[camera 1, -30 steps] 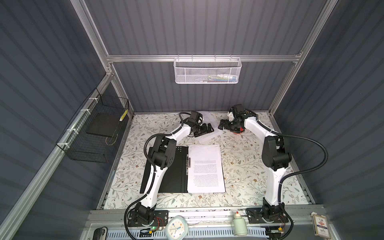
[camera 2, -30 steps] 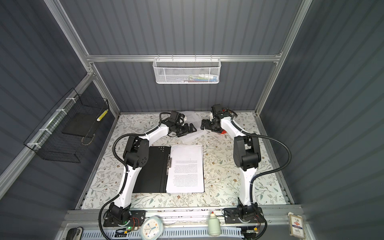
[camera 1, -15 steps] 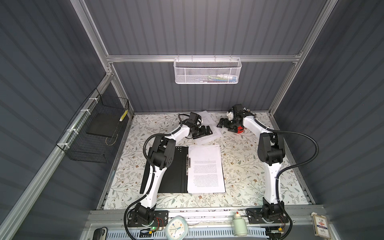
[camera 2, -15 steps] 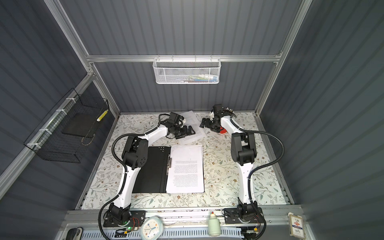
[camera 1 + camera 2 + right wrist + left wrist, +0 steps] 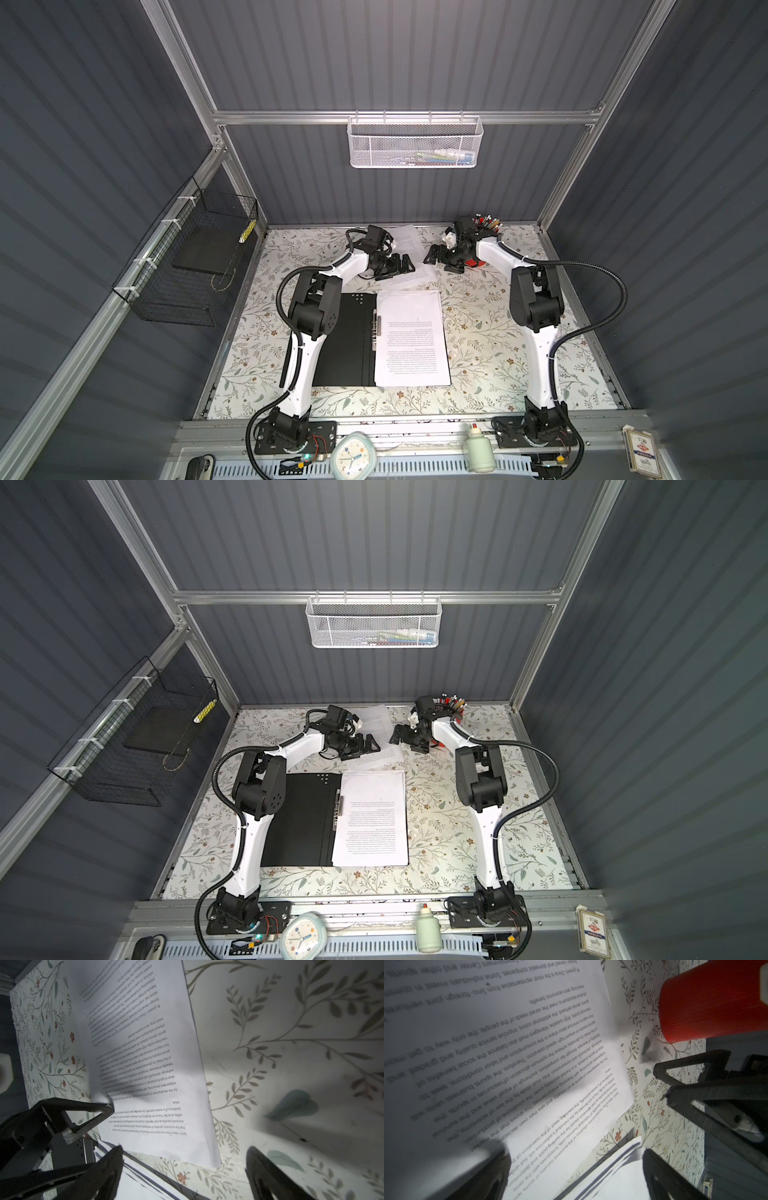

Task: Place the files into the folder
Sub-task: 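Pinch the loose sheet's edge with the left gripper while the right gripper holds it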

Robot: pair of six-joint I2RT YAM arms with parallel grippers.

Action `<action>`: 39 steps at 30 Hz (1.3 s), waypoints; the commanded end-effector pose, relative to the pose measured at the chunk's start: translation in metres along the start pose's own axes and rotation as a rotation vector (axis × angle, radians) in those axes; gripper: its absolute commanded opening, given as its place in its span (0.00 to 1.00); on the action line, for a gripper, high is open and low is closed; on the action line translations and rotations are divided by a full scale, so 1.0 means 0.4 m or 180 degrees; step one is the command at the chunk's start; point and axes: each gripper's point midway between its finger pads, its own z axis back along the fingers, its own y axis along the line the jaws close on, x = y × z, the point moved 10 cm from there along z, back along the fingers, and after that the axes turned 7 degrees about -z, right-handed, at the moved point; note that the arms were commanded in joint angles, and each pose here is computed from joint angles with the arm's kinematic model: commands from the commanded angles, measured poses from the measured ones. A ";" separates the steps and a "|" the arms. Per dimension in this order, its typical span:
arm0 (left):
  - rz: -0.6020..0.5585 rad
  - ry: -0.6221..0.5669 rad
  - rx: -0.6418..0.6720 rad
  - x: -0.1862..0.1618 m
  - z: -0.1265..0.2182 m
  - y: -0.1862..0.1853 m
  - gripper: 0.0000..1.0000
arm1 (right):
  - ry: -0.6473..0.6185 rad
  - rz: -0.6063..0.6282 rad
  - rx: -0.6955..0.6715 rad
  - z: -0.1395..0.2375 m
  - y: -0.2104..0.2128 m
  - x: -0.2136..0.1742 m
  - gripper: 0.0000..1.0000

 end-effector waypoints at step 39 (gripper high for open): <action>0.0390 0.0776 0.0275 -0.153 -0.066 0.091 1.00 | 0.0357 -0.0014 0.1082 -0.115 0.067 0.053 0.92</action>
